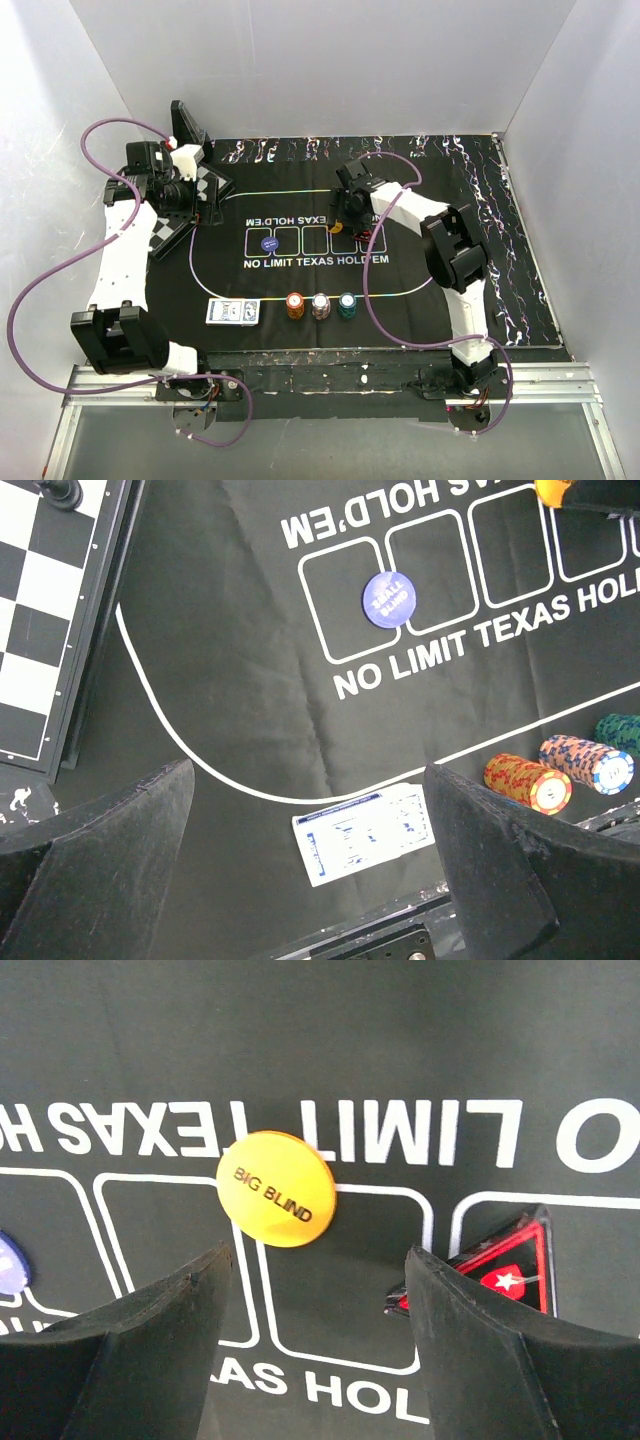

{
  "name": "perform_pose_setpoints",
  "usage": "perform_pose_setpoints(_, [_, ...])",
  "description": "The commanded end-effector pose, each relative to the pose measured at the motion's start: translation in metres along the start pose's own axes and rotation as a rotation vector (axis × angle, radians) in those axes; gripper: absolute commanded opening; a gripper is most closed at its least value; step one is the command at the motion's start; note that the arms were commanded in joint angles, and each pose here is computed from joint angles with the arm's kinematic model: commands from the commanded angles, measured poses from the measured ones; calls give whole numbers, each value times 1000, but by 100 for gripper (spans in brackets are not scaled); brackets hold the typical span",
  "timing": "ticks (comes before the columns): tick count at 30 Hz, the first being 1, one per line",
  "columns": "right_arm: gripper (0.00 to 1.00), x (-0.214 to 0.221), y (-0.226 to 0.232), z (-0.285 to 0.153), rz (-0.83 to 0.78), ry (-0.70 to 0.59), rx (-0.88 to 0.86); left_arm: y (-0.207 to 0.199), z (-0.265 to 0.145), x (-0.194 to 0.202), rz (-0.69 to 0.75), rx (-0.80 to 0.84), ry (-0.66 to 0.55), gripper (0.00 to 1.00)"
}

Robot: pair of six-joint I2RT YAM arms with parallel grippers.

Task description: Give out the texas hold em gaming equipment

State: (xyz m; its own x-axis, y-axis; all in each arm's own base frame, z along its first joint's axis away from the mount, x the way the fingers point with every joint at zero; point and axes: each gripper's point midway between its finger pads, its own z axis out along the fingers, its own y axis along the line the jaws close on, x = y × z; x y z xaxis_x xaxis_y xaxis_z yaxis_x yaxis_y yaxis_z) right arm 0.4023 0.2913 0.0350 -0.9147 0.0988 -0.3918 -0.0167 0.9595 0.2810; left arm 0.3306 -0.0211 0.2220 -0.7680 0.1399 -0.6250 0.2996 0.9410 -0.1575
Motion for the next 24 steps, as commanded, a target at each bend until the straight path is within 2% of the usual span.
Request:
perform_pose_setpoints(1, [77,-3,8,-15,-52,-57,11,3,-16,-6,41,-48,-60,100])
perform_pose_setpoints(8, [63,15,13,1,-152,-32,119,-4,-13,-4,13,-9,-61,100])
perform_pose_setpoints(17, [44,12,2,17,-164,-40,223,-3,-5,-7,-6,7,-48,100])
perform_pose_setpoints(24, [38,-3,2,28,-175,-46,244,1,0,-4,-8,-2,-41,100])
